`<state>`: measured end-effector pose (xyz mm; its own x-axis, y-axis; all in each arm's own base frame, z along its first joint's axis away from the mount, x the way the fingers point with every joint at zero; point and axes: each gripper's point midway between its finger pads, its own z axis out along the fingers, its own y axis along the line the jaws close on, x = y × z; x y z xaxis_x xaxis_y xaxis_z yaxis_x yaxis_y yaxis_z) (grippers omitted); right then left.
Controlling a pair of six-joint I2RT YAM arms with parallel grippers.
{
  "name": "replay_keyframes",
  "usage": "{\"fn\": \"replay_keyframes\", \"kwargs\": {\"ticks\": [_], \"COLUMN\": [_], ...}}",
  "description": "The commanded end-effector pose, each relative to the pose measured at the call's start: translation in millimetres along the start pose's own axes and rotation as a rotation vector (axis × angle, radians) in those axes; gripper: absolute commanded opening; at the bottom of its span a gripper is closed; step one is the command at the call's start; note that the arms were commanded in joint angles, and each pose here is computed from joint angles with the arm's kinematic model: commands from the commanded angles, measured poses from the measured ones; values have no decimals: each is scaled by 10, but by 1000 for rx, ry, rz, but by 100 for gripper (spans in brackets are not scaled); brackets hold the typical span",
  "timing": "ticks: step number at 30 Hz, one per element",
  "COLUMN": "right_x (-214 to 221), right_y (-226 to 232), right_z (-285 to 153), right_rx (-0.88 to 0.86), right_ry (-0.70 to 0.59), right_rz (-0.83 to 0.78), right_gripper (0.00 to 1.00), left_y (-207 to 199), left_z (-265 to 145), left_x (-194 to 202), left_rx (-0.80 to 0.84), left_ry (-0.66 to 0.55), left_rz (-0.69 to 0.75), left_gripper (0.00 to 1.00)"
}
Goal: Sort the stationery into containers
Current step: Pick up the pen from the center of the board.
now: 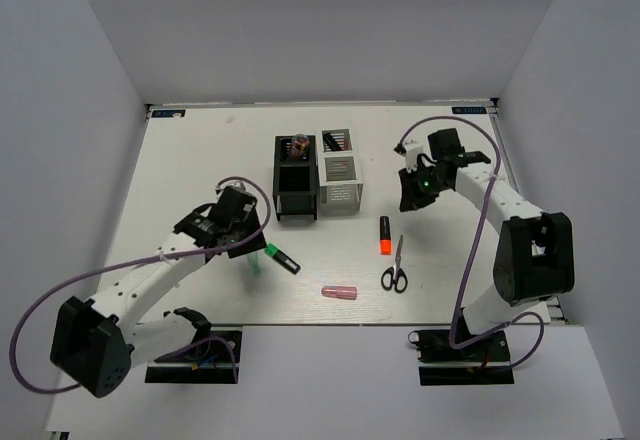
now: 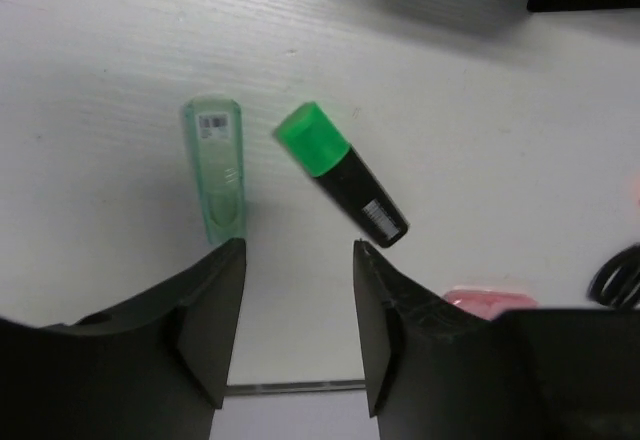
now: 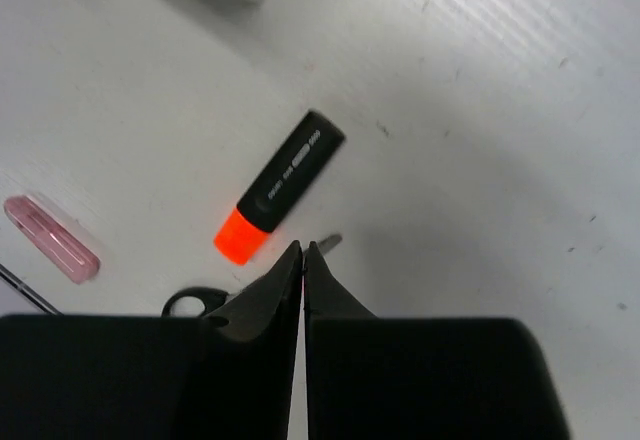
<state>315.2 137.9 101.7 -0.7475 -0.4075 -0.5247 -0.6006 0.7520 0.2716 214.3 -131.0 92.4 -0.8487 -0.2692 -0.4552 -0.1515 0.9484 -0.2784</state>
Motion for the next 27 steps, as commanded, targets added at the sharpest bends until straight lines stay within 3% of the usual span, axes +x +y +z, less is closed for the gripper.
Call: {"fn": "replay_keyframes", "kwargs": {"ticks": [1,3,7,15,27], "right_x": [3,7,52,101,64], "right_y": [-40,-20,7,21,-22], "right_z": [-98,-111,-130,-184,-278], "right_rx": [64,62,53,27,-8], "right_ry": [-35,-41,-62,-119,-162], "right_rz": [3,15,41,83,133], "right_gripper": [5,7,10,11,11], "left_y": [-52,-21,-238,-364,-203], "left_z": [-22,60,248,557,836], "left_x": [-125,-117,-100,-137,114], "left_rx": [-175,-257,-256,-291,-374], "left_ry": [-88,-107,-157,-183,-161], "left_rz": [-188,-244,-306,-359,-363], "left_gripper": [58,62,67,67,63]}}
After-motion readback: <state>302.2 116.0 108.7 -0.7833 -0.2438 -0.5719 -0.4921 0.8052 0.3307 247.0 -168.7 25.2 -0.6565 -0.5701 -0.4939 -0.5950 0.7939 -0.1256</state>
